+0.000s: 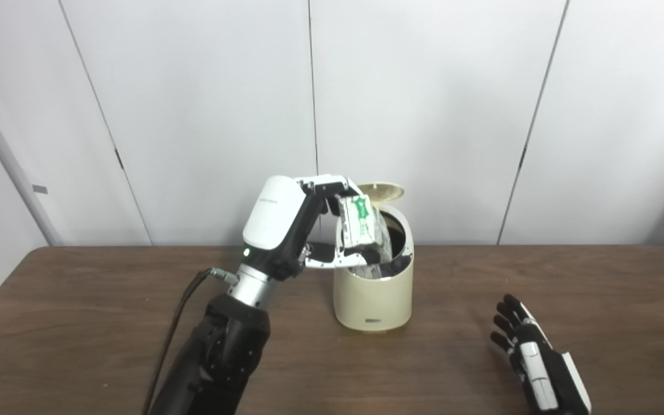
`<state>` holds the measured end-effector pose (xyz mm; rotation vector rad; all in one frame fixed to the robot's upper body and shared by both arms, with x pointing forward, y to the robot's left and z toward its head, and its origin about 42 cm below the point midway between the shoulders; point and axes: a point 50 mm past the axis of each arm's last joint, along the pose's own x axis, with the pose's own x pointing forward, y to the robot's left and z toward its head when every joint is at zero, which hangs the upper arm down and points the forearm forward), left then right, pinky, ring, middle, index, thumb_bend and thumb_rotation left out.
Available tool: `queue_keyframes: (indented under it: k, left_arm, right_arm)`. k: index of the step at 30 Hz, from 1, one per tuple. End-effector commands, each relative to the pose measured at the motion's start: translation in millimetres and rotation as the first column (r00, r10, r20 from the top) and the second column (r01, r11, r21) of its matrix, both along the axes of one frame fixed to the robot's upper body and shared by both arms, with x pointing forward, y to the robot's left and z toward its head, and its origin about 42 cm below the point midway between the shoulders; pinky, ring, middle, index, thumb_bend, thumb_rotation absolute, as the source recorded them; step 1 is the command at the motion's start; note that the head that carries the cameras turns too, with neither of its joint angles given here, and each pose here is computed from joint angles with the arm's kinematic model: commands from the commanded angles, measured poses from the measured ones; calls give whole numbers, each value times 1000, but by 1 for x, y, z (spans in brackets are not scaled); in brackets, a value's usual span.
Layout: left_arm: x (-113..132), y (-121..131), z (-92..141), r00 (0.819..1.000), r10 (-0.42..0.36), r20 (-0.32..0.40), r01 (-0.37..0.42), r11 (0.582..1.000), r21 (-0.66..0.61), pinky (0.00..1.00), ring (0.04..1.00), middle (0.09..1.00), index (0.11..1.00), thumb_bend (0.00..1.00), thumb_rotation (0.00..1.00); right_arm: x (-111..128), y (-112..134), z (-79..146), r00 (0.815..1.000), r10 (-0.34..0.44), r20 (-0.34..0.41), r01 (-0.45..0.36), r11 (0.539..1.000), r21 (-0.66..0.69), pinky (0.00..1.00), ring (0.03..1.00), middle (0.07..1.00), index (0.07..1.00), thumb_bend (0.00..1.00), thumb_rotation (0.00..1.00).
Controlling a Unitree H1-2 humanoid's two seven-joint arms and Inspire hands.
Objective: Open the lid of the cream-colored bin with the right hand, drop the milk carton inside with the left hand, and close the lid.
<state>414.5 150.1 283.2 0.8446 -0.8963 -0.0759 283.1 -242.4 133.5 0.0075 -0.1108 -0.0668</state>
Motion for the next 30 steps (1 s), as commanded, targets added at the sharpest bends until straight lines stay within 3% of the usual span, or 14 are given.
queue_keyframes:
  k: [1,16,30]
  left_arm:
    - [8,-8,33,991,-21,130,27,999,-44,407,439,518,475,478,0]
    - [35,-12,25,983,-11,181,6,1000,29,371,416,503,462,477,0]
    - [36,-16,14,978,-28,204,8,995,98,385,435,493,451,478,0]
  right_arm:
    - [6,5,18,996,13,93,-13,1000,5,870,913,917,916,575,858]
    - [5,9,16,997,21,70,-22,1000,15,860,914,920,910,562,851]
    - [4,8,17,997,20,70,-21,1000,19,865,920,925,917,550,858]
